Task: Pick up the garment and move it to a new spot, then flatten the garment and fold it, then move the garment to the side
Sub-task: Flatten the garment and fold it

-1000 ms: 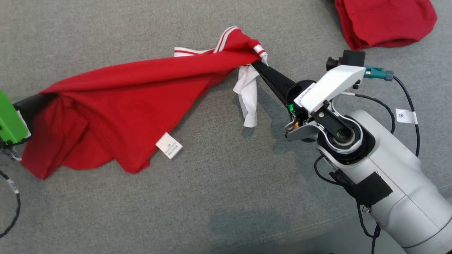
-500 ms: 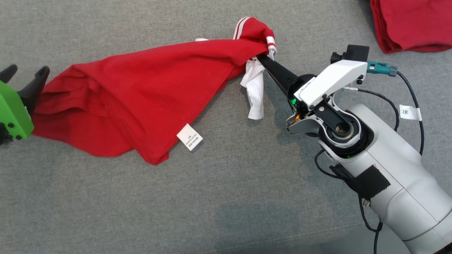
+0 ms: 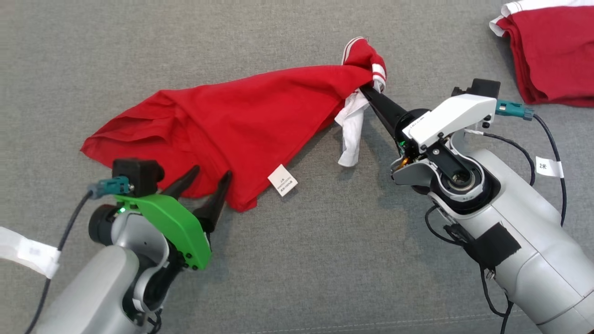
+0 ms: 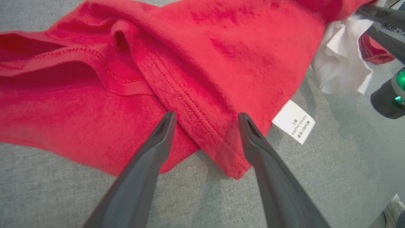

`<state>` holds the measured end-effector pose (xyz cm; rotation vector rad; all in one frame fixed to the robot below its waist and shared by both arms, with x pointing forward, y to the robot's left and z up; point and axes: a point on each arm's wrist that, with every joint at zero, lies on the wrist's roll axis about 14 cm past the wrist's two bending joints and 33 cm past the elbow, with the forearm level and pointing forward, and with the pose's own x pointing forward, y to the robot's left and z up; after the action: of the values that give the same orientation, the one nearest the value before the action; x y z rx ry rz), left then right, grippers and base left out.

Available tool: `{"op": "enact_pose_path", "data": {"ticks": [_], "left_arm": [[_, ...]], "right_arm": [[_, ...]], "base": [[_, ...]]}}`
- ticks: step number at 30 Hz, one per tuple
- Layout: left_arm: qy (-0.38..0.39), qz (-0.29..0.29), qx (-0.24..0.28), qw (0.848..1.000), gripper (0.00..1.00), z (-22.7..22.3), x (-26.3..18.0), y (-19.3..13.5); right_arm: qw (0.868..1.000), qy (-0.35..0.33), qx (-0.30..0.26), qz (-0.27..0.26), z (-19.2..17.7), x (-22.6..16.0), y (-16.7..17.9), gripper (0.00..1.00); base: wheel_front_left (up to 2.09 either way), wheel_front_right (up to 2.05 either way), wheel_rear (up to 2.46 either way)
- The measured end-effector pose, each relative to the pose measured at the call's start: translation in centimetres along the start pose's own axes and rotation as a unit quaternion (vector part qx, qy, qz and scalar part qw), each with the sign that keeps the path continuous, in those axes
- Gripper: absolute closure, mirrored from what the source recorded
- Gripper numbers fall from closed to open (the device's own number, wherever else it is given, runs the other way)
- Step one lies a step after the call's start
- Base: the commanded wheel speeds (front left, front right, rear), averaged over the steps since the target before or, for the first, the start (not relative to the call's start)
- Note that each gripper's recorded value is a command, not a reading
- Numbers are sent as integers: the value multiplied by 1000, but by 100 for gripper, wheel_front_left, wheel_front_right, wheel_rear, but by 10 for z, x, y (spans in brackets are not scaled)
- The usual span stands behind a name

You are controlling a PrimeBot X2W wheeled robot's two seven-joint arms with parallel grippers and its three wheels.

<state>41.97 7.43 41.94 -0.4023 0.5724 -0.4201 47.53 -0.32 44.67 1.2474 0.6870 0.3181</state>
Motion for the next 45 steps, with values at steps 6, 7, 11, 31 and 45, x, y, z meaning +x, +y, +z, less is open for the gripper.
{"op": "enact_pose_path", "data": {"ticks": [6, 7, 11, 31, 45], "left_arm": [[-24, -4, 12, 1000, 0, -3, -16, -16], [-27, -5, 14, 1000, 0, -3, -18, -18], [-18, -14, 16, 1000, 0, -16, -22, -32], [14, 5, 12, 1000, 0, -45, 2, -33], [16, 22, 34, 999, 68, -47, 9, -24]], "right_arm": [[1000, 10, -9, 8, -12, -5, 12, 100], [1000, 10, -11, 11, -13, -6, 15, 100], [1000, 15, -16, 18, -17, -10, 23, 100], [1000, 7, -2, 0, -14, -13, 9, 100], [1000, 6, 0, -2, -15, -14, 7, 100]], "base": [[0, 0, 0], [0, 0, 0], [0, 0, 0], [0, 0, 0], [0, 0, 0]]}}
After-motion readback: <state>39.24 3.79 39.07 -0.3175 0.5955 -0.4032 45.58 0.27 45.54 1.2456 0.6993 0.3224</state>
